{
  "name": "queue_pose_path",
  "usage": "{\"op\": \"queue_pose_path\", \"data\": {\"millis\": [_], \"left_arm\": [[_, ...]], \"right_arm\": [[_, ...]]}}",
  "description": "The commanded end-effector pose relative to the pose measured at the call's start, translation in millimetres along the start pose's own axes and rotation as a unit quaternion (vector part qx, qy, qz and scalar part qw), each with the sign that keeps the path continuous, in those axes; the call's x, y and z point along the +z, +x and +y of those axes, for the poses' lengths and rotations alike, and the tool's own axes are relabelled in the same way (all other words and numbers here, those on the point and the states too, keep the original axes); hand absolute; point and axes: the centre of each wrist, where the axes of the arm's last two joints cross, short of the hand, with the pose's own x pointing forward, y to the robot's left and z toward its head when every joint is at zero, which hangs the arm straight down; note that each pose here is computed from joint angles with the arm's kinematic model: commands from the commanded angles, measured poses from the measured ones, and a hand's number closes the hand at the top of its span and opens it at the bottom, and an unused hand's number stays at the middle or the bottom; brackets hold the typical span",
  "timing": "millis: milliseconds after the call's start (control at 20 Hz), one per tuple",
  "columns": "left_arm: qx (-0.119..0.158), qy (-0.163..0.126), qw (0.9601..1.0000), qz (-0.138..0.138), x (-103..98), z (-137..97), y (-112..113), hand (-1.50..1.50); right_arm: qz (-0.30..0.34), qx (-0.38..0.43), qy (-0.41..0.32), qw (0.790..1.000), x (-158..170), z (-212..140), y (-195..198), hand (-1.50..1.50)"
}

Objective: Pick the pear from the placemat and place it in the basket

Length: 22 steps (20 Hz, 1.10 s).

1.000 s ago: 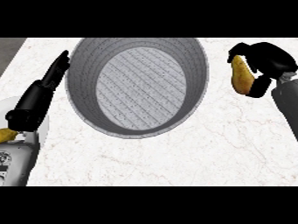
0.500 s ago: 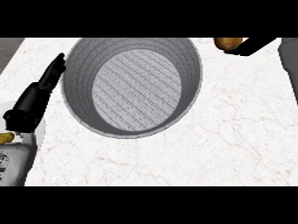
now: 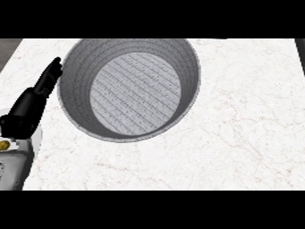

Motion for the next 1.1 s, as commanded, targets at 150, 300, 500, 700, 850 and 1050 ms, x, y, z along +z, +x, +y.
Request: {"op": "queue_pose_path", "data": {"millis": [150,300,500,700,850,1050], "left_arm": [[-0.006,0.01,0.9998,0.015,-0.2,15.2,-7.9,0.0],[-0.005,0.009,0.9999,0.012,-6.0,-7.6,-1.2,0.0],[0.0,0.008,0.9999,0.007,0.9,-0.5,-9.3,0.0],[-0.002,0.009,0.9999,0.011,-2.2,14.4,-2.9,0.0],[-0.002,0.013,0.9999,0.003,0.7,19.6,-4.5,0.0],[-0.005,0.019,0.9998,0.007,17.8,15.2,-11.0,0.0]], "right_arm": [[-0.014,-0.022,0.073,0.997,-56.7,15.5,74.2,1.5],[-0.004,-0.02,0.093,0.995,-64.9,24.7,79.0,1.5],[0.027,-0.024,0.111,0.993,-87.1,67.8,95.7,1.5],[0.041,0.002,0.166,0.985,-100.6,75.0,131.2,1.5],[0.059,0.014,0.189,0.98,-99.6,120.6,107.3,1.5],[0.088,0.049,0.205,0.974,-99.1,113.5,110.7,1.5]]}}
